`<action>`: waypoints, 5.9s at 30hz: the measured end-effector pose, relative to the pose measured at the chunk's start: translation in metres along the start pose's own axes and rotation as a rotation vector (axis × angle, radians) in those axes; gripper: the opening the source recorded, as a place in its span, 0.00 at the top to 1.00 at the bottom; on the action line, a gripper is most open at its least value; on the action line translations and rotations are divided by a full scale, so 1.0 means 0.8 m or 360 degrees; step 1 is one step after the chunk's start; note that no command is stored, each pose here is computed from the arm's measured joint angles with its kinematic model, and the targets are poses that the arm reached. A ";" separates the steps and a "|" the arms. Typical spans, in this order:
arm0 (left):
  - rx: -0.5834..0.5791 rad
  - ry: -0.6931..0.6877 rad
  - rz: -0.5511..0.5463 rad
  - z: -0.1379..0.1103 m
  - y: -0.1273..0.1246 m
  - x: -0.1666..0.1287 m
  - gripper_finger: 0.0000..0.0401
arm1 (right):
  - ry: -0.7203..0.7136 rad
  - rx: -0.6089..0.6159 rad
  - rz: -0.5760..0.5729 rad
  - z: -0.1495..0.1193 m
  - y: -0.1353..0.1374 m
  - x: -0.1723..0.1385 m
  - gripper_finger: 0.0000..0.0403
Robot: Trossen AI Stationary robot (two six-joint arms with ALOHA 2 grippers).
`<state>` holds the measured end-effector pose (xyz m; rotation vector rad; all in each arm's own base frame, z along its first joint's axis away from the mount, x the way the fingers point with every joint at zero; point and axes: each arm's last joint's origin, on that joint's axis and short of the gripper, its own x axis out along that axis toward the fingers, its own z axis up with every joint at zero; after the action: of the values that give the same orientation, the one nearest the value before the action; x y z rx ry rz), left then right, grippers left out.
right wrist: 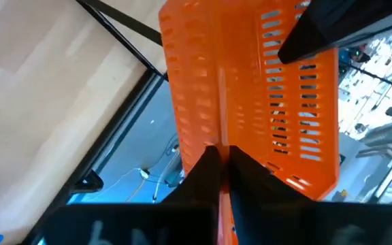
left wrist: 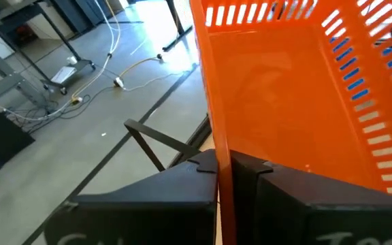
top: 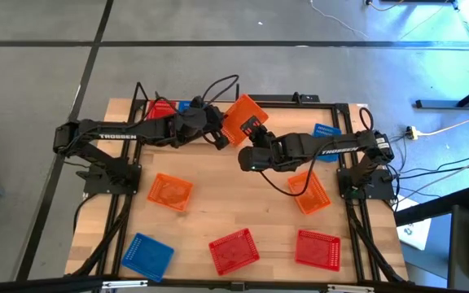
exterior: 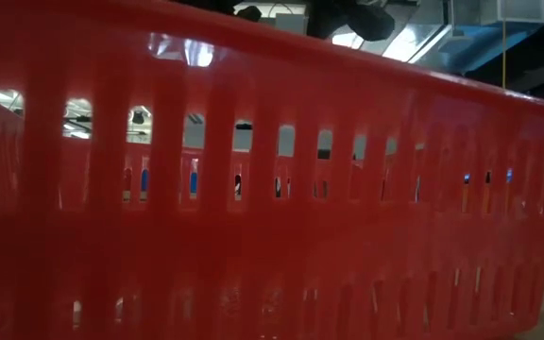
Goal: Stack baskets on shelf by color
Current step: Put the top right orange bin on the shelf, then stack the left red bin on the red bin on the shelf
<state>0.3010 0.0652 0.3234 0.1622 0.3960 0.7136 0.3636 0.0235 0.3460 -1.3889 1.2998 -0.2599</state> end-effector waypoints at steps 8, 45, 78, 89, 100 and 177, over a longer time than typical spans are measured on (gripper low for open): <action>0.0001 -0.0001 -0.0038 0.000 -0.003 -0.001 1.00 | -0.0023 0.0139 0.0017 -0.002 -0.002 0.003 0.87; -0.0767 -0.0008 0.0455 0.003 0.083 -0.016 1.00 | -0.0490 0.0827 -0.0467 -0.080 -0.059 -0.119 0.75; -0.1446 0.0825 0.0405 -0.098 0.082 0.079 1.00 | -0.0536 0.0889 -0.0457 -0.080 -0.060 -0.120 0.75; -0.1465 0.0940 0.0434 -0.121 0.070 0.101 1.00 | -0.0535 0.0887 -0.0456 -0.079 -0.060 -0.119 0.75; -0.1479 0.0974 0.0456 -0.131 0.068 0.112 1.00 | -0.0534 0.0887 -0.0456 -0.079 -0.060 -0.119 0.75; -0.0132 0.0713 -0.0927 -0.044 -0.035 -0.188 0.83 | -0.1041 0.1060 -0.0076 -0.091 -0.031 -0.169 0.75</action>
<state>0.2004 -0.0555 0.3285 -0.1940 0.7994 0.1807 0.2726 0.0820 0.4572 -0.8199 0.5533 -0.2163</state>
